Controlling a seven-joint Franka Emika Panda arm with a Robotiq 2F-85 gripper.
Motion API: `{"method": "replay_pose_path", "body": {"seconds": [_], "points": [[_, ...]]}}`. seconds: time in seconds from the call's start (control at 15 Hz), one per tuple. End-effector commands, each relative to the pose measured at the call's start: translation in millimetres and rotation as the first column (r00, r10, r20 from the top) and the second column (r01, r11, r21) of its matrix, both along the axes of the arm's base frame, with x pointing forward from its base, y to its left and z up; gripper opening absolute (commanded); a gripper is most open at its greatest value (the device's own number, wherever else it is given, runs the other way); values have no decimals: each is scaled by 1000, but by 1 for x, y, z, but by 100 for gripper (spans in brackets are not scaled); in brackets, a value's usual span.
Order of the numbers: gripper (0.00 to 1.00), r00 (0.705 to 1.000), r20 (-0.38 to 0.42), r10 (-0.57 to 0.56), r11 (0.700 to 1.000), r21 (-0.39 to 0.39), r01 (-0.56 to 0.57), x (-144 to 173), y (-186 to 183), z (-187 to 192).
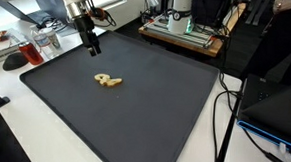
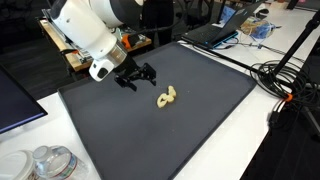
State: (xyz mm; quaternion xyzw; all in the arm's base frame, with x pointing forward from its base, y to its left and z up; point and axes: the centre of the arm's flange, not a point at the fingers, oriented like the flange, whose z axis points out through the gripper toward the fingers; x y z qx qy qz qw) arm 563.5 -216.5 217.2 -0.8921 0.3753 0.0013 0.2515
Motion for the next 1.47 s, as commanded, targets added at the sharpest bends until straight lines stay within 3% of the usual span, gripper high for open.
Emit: {"method": "replay_pose_path", "body": {"seconds": [0.0, 0.27, 0.73, 1.2, 1.4], "points": [[100, 997, 66, 27, 1000, -4, -27, -46, 37, 21], [100, 994, 103, 21, 999, -40, -17, -64, 73, 35], [100, 990, 130, 62, 980, -194, -36, -86, 155, 73], [100, 993, 75, 91, 924, -378, -56, -77, 250, 105], [100, 997, 37, 70, 890, -453, -46, -63, 273, 112]]}}
